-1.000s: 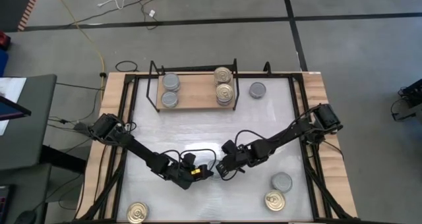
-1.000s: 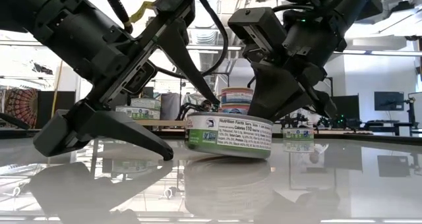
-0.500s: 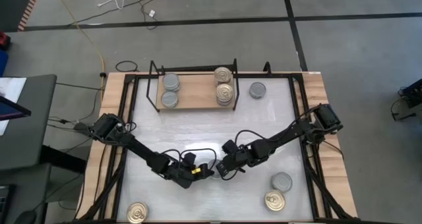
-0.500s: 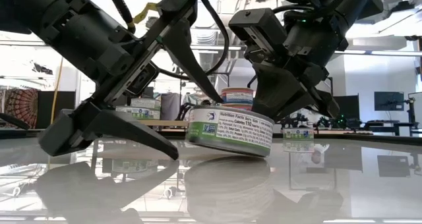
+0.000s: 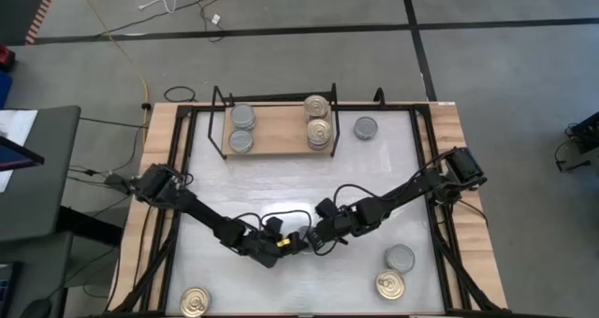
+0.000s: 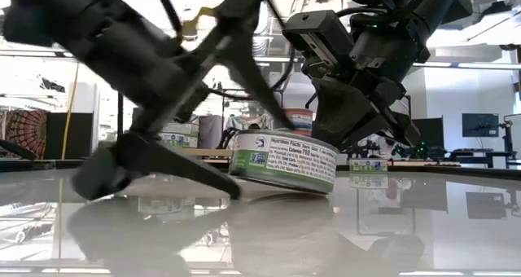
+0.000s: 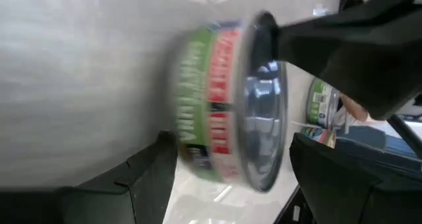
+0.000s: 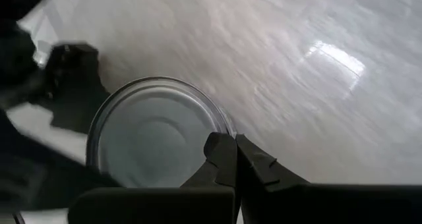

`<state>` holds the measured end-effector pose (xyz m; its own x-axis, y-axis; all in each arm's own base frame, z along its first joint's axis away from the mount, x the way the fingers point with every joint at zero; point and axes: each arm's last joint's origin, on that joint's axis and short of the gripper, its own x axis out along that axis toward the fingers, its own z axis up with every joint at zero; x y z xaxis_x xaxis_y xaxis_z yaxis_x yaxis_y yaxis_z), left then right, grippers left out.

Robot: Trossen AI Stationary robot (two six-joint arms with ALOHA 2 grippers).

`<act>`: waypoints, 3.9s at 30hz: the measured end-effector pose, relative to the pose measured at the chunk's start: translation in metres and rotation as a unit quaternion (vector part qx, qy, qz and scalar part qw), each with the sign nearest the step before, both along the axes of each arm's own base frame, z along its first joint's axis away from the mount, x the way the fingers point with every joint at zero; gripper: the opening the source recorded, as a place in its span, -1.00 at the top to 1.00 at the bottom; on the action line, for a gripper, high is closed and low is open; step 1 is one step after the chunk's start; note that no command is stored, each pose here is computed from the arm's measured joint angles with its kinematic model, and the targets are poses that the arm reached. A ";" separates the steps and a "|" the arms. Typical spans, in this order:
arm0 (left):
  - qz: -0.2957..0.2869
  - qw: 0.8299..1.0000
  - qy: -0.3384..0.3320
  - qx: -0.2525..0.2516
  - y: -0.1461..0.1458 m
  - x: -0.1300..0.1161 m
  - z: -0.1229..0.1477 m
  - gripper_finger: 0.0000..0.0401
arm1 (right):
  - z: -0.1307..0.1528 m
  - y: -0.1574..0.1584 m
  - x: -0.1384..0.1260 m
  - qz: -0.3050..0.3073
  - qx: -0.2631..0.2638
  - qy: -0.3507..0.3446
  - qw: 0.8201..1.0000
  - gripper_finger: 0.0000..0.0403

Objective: Stack canned seafood by type on shelf
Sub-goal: Stack the green tuna can on top of the green tuna can on the shelf

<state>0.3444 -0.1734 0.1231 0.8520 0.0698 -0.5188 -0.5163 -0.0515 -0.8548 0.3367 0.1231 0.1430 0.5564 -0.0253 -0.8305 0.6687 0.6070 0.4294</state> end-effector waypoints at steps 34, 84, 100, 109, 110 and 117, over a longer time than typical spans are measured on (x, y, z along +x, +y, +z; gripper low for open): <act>-0.062 0.972 0.055 0.220 0.033 0.008 0.049 -0.41 | 0.111 -0.006 -0.098 0.227 -0.115 0.050 0.966 0.84; -0.134 0.915 0.137 0.356 0.078 0.075 0.118 -0.41 | 0.125 -0.032 -0.124 0.217 -0.202 0.104 0.949 -0.45; -0.238 0.856 0.220 0.403 0.092 0.133 0.103 -0.41 | 0.125 -0.022 -0.131 0.226 -0.198 0.106 0.948 -0.45; -0.238 0.844 0.255 0.407 0.106 0.132 0.094 -0.41 | 0.125 -0.022 -0.131 0.220 -0.196 0.110 0.949 -0.45; -0.240 0.842 0.254 0.410 0.107 0.133 0.094 -0.41 | 0.125 -0.022 -0.131 0.220 -0.196 0.110 0.949 -0.45; -0.276 0.824 0.253 0.426 0.108 0.139 0.080 -0.41 | 0.125 -0.022 -0.131 0.221 -0.196 0.110 0.949 -0.45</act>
